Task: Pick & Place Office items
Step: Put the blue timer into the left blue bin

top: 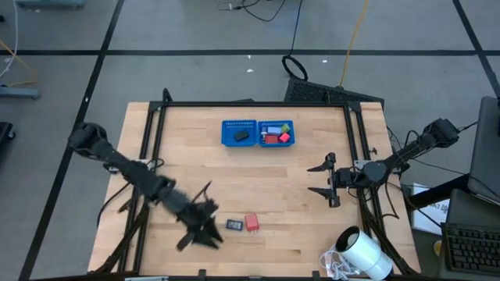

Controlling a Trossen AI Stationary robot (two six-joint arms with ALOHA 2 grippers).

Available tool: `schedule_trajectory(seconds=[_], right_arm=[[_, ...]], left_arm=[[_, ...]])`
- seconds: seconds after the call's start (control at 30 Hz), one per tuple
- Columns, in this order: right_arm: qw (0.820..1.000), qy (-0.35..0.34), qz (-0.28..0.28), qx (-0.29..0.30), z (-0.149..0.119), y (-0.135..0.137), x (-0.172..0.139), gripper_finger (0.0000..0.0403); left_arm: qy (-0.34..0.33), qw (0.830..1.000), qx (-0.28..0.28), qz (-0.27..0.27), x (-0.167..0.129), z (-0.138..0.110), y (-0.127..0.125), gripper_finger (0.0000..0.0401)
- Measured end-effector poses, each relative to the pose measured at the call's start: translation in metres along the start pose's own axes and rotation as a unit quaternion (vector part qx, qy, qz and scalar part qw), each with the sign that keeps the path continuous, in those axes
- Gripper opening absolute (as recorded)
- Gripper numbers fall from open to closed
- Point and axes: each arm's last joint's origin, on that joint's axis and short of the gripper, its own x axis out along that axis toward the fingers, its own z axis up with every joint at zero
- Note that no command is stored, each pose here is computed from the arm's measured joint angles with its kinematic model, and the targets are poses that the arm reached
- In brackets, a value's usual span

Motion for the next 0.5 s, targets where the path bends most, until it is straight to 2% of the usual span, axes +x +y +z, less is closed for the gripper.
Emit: schedule_trajectory(seconds=[0.07, 0.23, 0.33, 0.5], right_arm=[[1.0, 0.0, 0.0, 0.0, 0.0, 0.0, 0.0, 0.0281], [1.0, 0.0, 0.0, 0.0, 0.0, 0.0, 0.0, 0.0281], [1.0, 0.0, 0.0, 0.0, 0.0, 0.0, 0.0, 0.0281], [1.0, 0.0, 0.0, 0.0, 0.0, 0.0, 0.0, 0.0281]], left_arm=[[0.011, 1.0, 0.006, 0.028, 0.004, -0.012, -0.018, 0.0127], [0.053, 0.985, 0.04, 0.161, 0.003, -0.03, -0.056, 0.0126], [0.087, 0.968, 0.073, 0.222, 0.002, -0.031, -0.066, 0.0126], [0.143, 0.943, 0.112, 0.278, -0.002, -0.032, -0.067, 0.0121]])
